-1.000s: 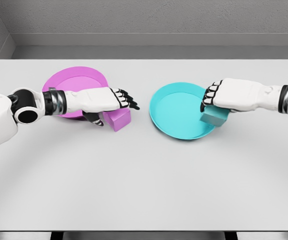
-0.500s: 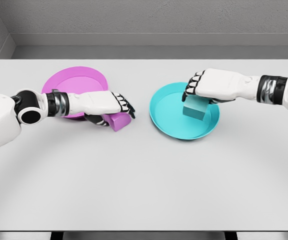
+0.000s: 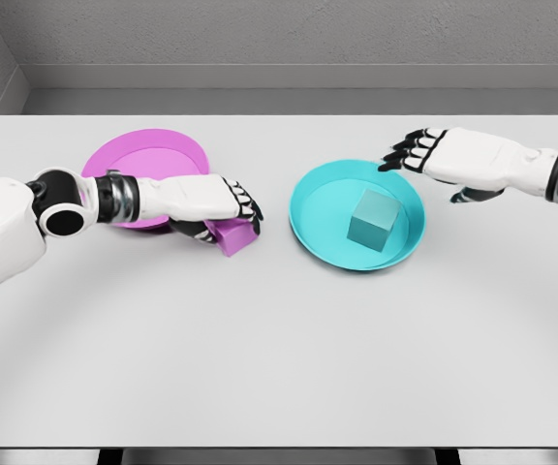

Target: Place the blocks in the corresponding plates according to their colors

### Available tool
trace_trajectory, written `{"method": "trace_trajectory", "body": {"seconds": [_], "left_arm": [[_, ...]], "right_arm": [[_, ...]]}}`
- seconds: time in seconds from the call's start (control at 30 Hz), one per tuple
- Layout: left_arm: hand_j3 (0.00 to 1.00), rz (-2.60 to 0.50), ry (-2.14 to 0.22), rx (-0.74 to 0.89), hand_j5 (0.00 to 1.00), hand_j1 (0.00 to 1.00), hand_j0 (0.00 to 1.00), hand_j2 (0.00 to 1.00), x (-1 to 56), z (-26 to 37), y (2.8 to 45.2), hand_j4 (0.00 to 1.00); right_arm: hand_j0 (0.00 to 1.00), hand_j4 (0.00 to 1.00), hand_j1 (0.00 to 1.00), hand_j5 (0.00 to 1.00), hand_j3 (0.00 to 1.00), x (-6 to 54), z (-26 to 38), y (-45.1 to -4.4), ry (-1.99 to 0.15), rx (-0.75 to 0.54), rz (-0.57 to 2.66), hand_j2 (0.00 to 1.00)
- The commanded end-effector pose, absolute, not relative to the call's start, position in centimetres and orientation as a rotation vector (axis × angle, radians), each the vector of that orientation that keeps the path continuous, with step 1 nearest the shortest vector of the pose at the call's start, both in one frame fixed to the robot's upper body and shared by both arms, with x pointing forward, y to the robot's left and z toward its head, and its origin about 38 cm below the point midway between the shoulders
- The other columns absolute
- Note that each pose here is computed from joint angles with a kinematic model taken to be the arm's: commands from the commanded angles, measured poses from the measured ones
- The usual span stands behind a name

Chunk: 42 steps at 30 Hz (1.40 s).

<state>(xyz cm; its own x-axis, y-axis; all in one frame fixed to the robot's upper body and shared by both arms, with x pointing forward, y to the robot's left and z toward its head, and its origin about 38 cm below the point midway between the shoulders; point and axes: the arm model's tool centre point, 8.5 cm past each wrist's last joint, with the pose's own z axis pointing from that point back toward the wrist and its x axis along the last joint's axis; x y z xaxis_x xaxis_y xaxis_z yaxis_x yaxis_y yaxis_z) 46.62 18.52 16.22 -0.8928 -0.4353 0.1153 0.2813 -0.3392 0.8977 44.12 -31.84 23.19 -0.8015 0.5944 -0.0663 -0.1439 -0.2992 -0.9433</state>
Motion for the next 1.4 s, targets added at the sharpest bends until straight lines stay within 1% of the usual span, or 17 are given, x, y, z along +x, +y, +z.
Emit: {"method": "trace_trajectory", "body": {"seconds": [0.0, 0.03, 0.07, 0.17, 0.23, 0.3, 0.37, 0.5, 0.6, 0.87, 1.37], "left_arm": [[0.68, -2.247, -1.477, 0.196, 0.68, 0.68, 0.68, 0.68, 46.6, 16.4, 18.5, 0.68], [0.68, -2.248, -1.478, 0.199, 0.68, 0.68, 0.68, 0.68, 46.7, 16.5, 18.5, 0.68], [0.68, -2.247, -1.48, 0.2, 0.68, 0.68, 0.68, 0.68, 46.7, 16.6, 18.4, 0.68], [0.68, -2.255, -1.499, 0.202, 0.68, 0.68, 0.68, 0.68, 46.6, 17.1, 18.0, 0.68], [0.68, -2.257, -1.506, 0.206, 0.68, 0.68, 0.68, 0.68, 46.7, 17.5, 17.9, 0.68], [0.68, -2.259, -1.524, 0.203, 0.68, 0.68, 0.68, 0.68, 46.8, 17.8, 17.2, 0.68], [0.68, -2.266, -1.539, 0.207, 0.68, 0.68, 0.68, 0.68, 46.7, 18.3, 16.9, 0.68], [0.68, -2.261, -1.557, 0.216, 0.68, 0.68, 0.68, 0.68, 46.8, 18.9, 16.8, 0.68], [0.68, -2.261, -1.562, 0.231, 0.68, 0.68, 0.68, 0.68, 47.0, 19.4, 17.0, 0.68], [0.68, -2.239, -1.569, 0.273, 0.68, 0.68, 0.68, 0.68, 47.6, 20.4, 18.0, 0.68], [0.68, -2.154, -1.549, 0.4, 0.68, 0.68, 0.68, 0.68, 48.8, 22.9, 22.9, 0.68]], "right_arm": [[1.0, 1.0, 1.0, 1.0, 1.0, 44.4, 27.5, -34.7, -1.569, -0.687, 2.011, 1.0], [1.0, 1.0, 1.0, 1.0, 1.0, 44.1, 27.8, -35.6, -1.588, -0.695, 1.966, 1.0], [1.0, 1.0, 1.0, 1.0, 1.0, 43.8, 27.7, -35.8, -1.607, -0.674, 1.933, 1.0], [1.0, 1.0, 1.0, 1.0, 1.0, 42.8, 26.8, -35.5, -1.662, -0.602, 1.869, 1.0], [1.0, 1.0, 1.0, 1.0, 1.0, 42.0, 26.7, -35.4, -1.706, -0.596, 1.834, 1.0], [1.0, 1.0, 1.0, 1.0, 1.0, 40.5, 25.3, -35.0, -1.732, -0.552, 1.808, 1.0], [1.0, 1.0, 1.0, 1.0, 1.0, 39.9, 25.6, -35.9, -1.787, -0.591, 1.728, 1.0], [1.0, 1.0, 1.0, 1.0, 1.0, 39.2, 25.2, -37.4, -1.799, -0.609, 1.646, 1.0], [1.0, 1.0, 1.0, 1.0, 1.0, 38.6, 23.4, -37.2, -1.787, -0.565, 1.623, 1.0], [1.0, 1.0, 1.0, 1.0, 1.0, 37.9, 23.7, -37.4, -1.812, -0.58, 1.589, 1.0], [1.0, 1.0, 1.0, 1.0, 1.0, 37.9, 23.7, -37.4, -1.811, -0.581, 1.591, 1.0]]}}
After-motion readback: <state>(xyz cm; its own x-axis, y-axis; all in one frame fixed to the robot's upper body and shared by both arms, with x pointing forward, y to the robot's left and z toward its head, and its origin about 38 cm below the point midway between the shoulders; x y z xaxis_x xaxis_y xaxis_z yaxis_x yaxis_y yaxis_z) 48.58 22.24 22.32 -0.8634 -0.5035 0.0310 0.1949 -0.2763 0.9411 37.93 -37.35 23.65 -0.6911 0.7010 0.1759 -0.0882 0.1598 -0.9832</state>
